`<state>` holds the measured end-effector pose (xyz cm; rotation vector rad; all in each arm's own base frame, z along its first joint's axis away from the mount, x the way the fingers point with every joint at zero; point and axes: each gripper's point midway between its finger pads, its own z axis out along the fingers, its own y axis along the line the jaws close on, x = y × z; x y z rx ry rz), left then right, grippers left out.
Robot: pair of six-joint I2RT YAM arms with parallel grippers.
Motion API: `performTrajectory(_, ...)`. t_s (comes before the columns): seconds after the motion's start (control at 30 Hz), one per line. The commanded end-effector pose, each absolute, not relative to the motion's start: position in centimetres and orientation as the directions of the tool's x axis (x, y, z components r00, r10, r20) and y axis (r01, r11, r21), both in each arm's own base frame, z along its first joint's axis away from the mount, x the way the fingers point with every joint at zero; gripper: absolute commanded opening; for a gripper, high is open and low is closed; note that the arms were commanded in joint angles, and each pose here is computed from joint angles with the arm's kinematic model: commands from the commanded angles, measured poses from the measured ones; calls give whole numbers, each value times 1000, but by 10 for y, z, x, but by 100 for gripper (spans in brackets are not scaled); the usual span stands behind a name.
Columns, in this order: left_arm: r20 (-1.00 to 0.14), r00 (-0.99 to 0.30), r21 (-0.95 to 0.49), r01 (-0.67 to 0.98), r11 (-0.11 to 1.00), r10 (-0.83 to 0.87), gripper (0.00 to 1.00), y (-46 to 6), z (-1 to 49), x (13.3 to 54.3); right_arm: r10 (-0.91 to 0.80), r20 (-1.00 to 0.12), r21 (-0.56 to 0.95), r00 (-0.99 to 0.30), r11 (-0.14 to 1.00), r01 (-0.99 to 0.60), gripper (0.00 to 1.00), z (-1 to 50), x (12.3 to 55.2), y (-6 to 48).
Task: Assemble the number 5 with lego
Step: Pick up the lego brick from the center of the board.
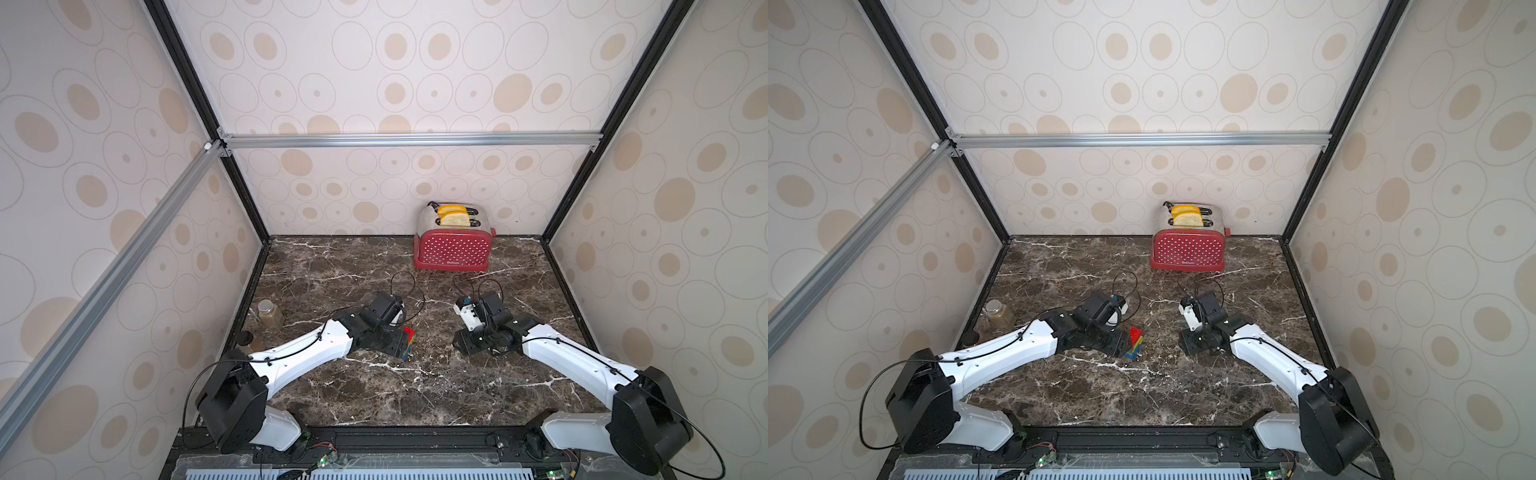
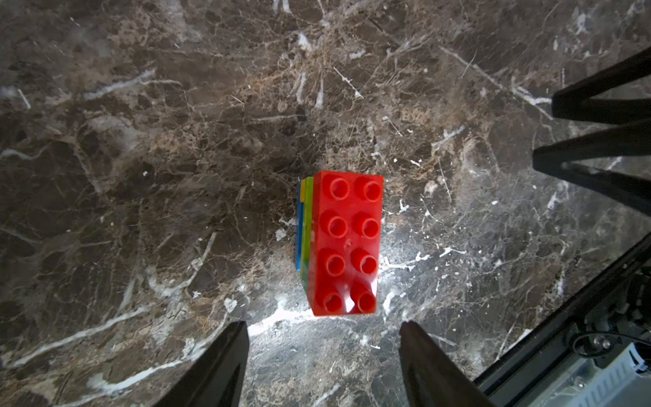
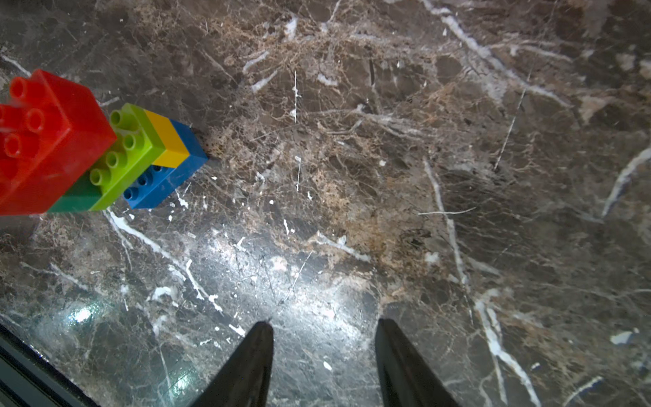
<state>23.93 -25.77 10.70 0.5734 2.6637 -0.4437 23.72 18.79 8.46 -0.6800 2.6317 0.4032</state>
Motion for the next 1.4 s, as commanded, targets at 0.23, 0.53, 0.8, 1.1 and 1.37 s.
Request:
performTrajectory(0.23, -445, -820, -178, 474, 862, 359, 66, -283, 106, 255, -411, -424, 190, -807, 831, -523, 53, 83, 231, 182)
performTrajectory(0.53, -414, -826, -177, 486, 856, 383, 52, -287, 95, 253, -404, -428, 194, -808, 833, -519, 52, 84, 233, 181)
performTrajectory(0.8, -414, -822, -173, 492, 853, 390, 40, -288, 98, 255, -395, -430, 195, -812, 837, -511, 53, 85, 234, 179)
performTrajectory(1.1, -436, -815, -229, 511, 829, 382, 35, -292, 123, 255, -385, -433, 190, -815, 845, -500, 52, 86, 235, 175)
performTrajectory(1.37, -419, -850, -450, 501, 739, 320, 36, -299, 143, 256, -362, -442, 194, -821, 854, -482, 52, 91, 233, 170)
